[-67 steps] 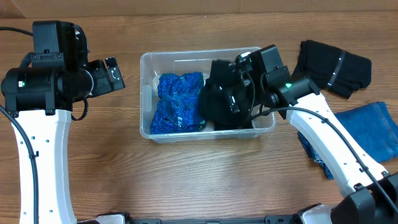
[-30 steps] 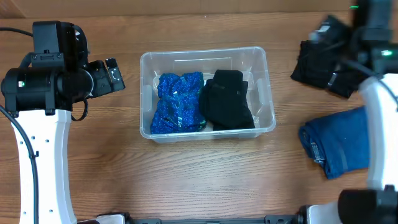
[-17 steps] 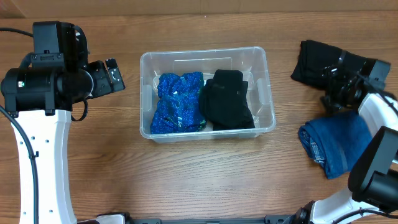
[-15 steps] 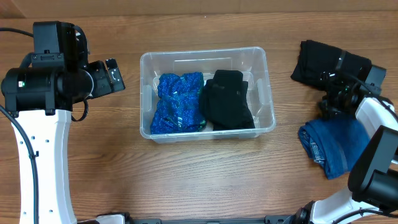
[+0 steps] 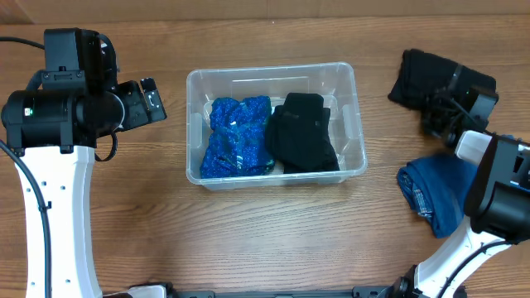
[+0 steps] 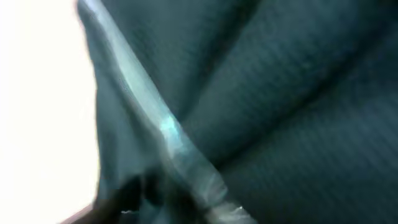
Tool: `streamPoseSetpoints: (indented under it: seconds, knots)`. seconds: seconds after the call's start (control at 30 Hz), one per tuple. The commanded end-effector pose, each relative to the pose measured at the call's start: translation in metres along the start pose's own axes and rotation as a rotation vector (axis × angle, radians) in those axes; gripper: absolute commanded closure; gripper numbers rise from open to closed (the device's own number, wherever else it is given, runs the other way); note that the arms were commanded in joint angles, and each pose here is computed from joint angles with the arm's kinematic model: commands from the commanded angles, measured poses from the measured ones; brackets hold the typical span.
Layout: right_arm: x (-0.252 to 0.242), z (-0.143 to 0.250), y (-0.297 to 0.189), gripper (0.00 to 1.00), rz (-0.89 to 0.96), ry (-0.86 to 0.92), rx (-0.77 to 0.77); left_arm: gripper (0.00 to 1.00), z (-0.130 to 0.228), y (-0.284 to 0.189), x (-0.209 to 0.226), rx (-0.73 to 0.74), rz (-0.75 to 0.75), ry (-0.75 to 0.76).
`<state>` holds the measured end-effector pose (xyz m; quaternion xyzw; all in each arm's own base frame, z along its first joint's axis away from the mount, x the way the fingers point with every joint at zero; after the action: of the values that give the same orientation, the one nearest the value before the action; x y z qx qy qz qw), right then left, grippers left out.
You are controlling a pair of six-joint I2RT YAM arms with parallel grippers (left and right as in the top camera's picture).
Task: Pack container
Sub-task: 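Grasp the second folded black garment with the right gripper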
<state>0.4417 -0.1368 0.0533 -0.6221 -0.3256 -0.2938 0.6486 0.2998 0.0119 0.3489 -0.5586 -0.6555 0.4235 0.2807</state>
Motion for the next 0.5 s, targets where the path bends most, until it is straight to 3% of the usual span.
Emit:
streamPoseSetpoints:
  seconds: [0.0,0.03,0.2,0.47]
  knots:
    - [-0.012,0.006,0.006,0.91,0.020,-0.061,0.033,0.00,-0.002,-0.004,0.001,-0.015,-0.001,0.005]
    - [-0.011,0.009,0.006,0.96,0.007,-0.099,0.066,0.00,-0.002,-0.004,0.001,-0.013,-0.002,0.005]
    - [0.020,0.028,-0.018,0.96,-0.080,-0.297,0.219,0.00,0.000,-0.004,0.002,-0.003,-0.004,0.005]
    - [0.121,0.052,-0.165,0.96,-0.260,-0.656,0.074,0.00,-0.002,-0.004,0.002,-0.012,-0.011,0.009]
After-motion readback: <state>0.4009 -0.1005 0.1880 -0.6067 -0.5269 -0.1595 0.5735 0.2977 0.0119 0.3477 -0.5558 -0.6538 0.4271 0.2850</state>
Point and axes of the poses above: each gripper's point midway between its finger pads, its own y axis out along the fingers, its own x axis along the line the jaws close on, z = x × y, the point moved 6 cm from there along -y, back along the fingers, and after that the axes turned 4 degrees about y, right-handed, at the moved point
